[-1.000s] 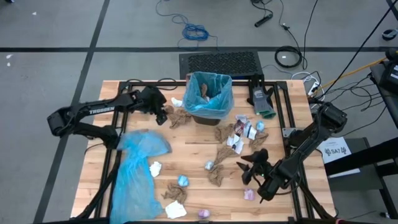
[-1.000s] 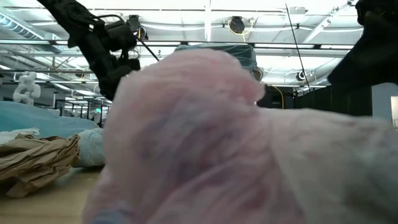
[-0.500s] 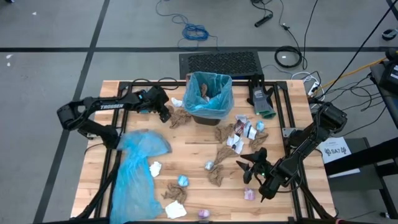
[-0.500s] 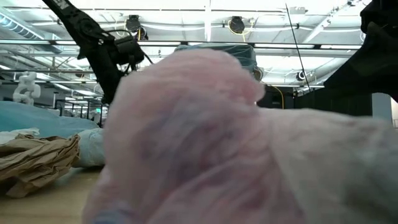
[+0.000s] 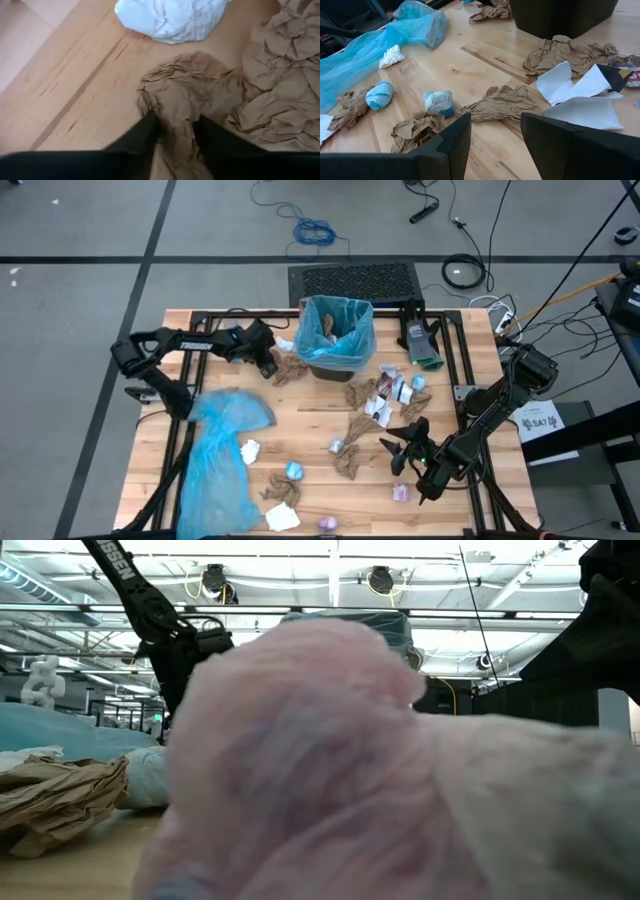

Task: Place trash/remove bag and relplace
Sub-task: Put the brown paper into the trash bin, then put the white paper into the trash bin, then put the brown paper into the trash bin

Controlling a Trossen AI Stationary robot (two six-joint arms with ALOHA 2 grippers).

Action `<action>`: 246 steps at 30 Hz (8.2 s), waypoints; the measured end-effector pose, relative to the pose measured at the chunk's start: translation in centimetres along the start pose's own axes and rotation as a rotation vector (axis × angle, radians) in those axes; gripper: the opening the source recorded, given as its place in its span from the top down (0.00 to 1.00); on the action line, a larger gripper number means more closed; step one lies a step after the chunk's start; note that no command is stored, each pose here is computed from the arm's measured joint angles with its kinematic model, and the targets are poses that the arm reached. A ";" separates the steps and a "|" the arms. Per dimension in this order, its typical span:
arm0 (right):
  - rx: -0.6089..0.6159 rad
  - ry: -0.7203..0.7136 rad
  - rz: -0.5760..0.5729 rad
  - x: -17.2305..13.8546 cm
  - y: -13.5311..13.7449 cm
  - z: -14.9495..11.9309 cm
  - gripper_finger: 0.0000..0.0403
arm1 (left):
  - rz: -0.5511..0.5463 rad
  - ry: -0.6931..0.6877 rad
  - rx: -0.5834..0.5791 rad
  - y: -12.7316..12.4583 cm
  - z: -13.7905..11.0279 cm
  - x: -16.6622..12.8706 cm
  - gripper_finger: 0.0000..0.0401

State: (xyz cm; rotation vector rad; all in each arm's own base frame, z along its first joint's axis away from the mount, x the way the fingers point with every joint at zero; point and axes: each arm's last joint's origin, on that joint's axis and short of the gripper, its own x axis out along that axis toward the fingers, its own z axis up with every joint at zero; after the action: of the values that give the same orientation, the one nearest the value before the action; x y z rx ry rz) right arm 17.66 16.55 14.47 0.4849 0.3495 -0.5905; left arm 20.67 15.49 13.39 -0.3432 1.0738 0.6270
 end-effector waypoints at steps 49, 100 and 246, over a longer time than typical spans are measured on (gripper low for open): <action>0.009 0.050 0.002 0.5 0.3 0.2 0.59 | -0.348 -0.508 0.275 -8.8 17.9 -19.5 0.82; 0.012 0.082 0.031 0.4 0.6 0.0 0.59 | -0.084 -0.117 0.200 -0.1 16.8 -16.1 0.60; -0.001 0.095 0.072 0.4 1.2 0.1 0.59 | -0.254 -0.351 0.450 -7.4 16.2 -21.9 0.63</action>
State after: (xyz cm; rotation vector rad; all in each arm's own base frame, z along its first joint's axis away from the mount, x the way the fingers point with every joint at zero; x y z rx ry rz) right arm 18.70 17.21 14.76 0.5238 0.4206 -0.4984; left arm 29.57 11.86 39.92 0.0262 0.7873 0.1956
